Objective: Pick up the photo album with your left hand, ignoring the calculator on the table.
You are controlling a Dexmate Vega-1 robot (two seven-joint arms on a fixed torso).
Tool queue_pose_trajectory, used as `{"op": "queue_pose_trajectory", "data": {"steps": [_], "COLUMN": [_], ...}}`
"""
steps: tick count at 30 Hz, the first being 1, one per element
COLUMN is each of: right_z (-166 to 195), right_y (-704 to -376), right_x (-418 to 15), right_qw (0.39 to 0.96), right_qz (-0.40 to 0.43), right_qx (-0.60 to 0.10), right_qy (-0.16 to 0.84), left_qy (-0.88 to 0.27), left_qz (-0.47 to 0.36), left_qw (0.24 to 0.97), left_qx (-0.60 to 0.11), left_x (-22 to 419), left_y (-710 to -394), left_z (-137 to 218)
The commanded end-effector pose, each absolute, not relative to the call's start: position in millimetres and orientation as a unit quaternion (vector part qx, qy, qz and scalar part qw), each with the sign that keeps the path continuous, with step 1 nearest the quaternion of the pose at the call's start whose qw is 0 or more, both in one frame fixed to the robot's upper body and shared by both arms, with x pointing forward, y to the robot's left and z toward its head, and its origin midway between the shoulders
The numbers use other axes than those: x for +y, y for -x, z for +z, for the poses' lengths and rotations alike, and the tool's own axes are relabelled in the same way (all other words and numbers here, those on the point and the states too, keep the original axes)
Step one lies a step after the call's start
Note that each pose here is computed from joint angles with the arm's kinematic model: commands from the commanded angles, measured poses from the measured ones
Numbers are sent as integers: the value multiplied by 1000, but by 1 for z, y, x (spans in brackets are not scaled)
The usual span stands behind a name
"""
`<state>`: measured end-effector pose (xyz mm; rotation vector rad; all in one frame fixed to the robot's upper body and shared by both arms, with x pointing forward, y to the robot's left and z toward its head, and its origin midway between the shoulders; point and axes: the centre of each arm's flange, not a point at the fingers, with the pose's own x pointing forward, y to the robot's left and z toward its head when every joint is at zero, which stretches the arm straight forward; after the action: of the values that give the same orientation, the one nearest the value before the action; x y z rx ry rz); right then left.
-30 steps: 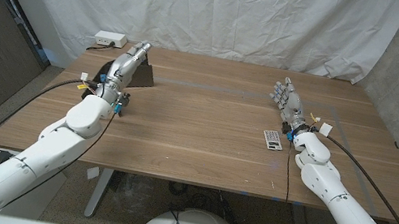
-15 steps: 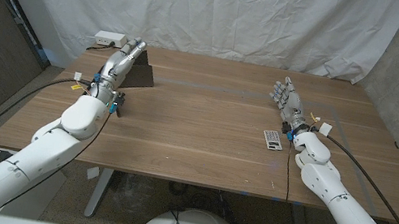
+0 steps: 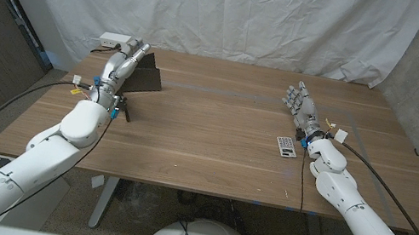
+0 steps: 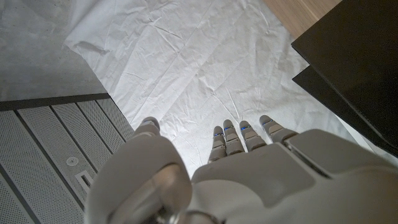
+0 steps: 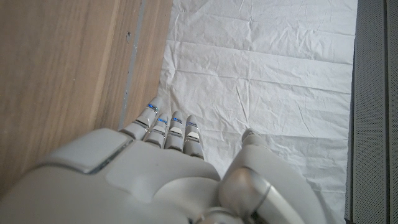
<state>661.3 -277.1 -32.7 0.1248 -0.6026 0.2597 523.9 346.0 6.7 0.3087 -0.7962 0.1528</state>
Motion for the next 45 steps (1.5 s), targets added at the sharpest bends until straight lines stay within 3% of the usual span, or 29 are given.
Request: {"op": "queue_pose_trajectory", "data": {"steps": [1, 11, 45], "right_z": [-33, -33, -25], "right_y": [-665, -664, -661], "right_x": [-277, -279, -280], "right_qw": [945, 945, 948], "right_qz": [131, 128, 119], "right_qx": [-292, -293, -289], "right_qy": [-67, -68, -54], "left_qy": [-206, -205, -273], "left_qz": [143, 128, 199], "left_qw": [881, 890, 873], "left_qx": [-401, -387, -353], "left_x": [349, 360, 393], "left_y": [-514, -516, -513], "left_z": [10, 12, 15]}}
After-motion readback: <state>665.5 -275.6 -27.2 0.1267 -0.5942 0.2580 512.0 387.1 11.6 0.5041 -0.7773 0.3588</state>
